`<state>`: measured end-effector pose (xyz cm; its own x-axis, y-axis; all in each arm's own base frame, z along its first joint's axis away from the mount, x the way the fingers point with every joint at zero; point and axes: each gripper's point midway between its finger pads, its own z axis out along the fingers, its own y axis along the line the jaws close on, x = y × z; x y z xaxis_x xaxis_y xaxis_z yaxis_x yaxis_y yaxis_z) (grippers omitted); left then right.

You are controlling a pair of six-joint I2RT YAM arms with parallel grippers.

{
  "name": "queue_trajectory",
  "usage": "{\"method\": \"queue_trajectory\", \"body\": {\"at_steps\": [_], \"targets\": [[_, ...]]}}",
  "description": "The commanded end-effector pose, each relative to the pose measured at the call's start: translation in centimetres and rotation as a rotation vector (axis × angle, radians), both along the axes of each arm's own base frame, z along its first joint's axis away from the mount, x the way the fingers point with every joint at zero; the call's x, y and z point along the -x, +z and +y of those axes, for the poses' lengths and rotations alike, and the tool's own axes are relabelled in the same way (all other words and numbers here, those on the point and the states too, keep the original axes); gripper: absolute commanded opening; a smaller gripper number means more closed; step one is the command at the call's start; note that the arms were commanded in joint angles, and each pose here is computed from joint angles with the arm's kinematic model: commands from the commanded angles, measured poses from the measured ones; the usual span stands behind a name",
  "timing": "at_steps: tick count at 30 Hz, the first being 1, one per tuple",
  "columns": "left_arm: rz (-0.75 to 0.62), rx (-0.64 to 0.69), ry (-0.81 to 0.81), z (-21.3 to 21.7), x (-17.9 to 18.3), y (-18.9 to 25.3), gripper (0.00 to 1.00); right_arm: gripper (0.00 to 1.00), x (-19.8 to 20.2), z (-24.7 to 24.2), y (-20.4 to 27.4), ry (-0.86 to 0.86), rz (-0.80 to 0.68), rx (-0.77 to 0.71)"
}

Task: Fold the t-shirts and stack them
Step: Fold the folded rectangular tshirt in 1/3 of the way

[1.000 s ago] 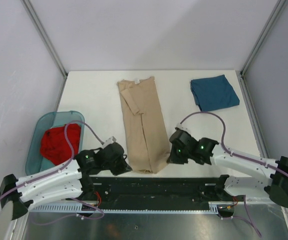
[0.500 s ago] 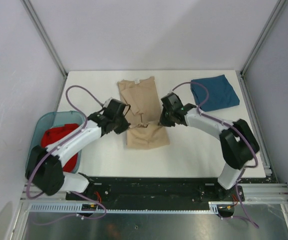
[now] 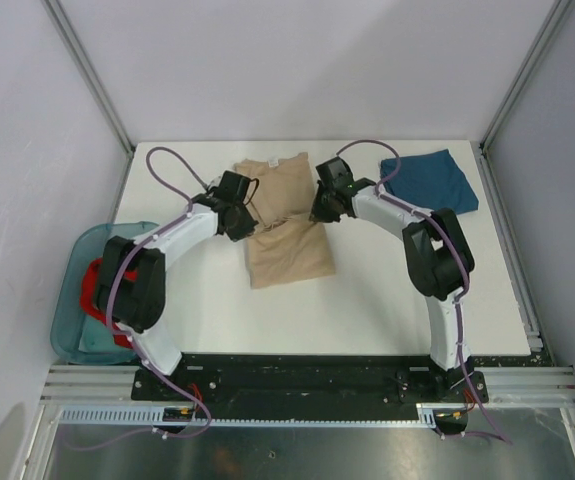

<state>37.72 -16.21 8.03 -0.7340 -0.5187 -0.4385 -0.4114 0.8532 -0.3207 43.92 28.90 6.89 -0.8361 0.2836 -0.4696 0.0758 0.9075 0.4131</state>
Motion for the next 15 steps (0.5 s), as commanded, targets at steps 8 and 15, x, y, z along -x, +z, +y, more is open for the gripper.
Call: {"method": "queue_trajectory", "body": {"at_steps": [8,15], "targets": [[-0.04,0.001,-0.04,0.7,-3.6,0.2,0.03,0.08,-2.4,-0.2,0.4,0.03,-0.019,-0.02],[-0.127,-0.024,-0.062,2.2,-4.0,3.3,0.64,0.44,-3.3,-1.0,3.8,0.065,-0.06,-0.01]]}}
